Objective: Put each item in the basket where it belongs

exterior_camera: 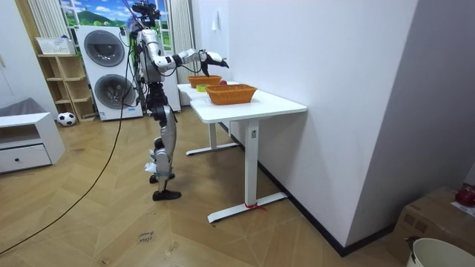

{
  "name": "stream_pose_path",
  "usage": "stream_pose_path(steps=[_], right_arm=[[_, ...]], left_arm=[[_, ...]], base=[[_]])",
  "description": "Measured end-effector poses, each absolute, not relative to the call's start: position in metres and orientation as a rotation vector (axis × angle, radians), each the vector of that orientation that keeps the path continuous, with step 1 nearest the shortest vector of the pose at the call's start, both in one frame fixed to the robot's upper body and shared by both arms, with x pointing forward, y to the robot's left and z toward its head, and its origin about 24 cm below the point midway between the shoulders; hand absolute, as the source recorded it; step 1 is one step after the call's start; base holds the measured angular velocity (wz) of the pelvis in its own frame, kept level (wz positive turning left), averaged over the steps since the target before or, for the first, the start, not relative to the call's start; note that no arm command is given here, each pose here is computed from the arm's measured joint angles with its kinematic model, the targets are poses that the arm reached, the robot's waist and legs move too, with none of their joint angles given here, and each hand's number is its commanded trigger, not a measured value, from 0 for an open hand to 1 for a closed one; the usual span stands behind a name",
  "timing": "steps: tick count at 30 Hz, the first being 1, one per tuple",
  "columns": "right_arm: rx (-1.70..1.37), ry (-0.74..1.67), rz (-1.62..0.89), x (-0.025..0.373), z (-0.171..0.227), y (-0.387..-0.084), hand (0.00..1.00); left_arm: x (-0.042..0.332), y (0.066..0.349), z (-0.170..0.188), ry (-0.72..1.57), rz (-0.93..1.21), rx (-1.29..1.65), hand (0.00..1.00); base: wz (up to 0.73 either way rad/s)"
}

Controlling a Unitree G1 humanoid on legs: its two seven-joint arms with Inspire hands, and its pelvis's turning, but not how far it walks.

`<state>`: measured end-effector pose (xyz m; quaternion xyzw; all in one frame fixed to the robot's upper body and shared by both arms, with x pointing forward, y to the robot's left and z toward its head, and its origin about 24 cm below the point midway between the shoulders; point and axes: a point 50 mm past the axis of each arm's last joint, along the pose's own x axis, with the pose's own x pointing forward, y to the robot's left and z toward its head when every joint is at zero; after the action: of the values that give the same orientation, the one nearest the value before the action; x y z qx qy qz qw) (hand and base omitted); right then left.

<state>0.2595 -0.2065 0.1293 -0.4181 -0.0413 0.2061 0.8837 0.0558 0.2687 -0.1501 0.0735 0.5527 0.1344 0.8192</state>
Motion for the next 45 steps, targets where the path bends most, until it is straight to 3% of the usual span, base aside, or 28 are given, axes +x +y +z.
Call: stream_pose_path(steps=[45], right_arm=[[-0.813, 0.137, 0.603, 0.242, 0.069, -0.180, 0.00]], left_arm=[[0.074, 0.260, -0.151, 1.150, 0.230, 0.160, 0.00]], base=[[0.00]])
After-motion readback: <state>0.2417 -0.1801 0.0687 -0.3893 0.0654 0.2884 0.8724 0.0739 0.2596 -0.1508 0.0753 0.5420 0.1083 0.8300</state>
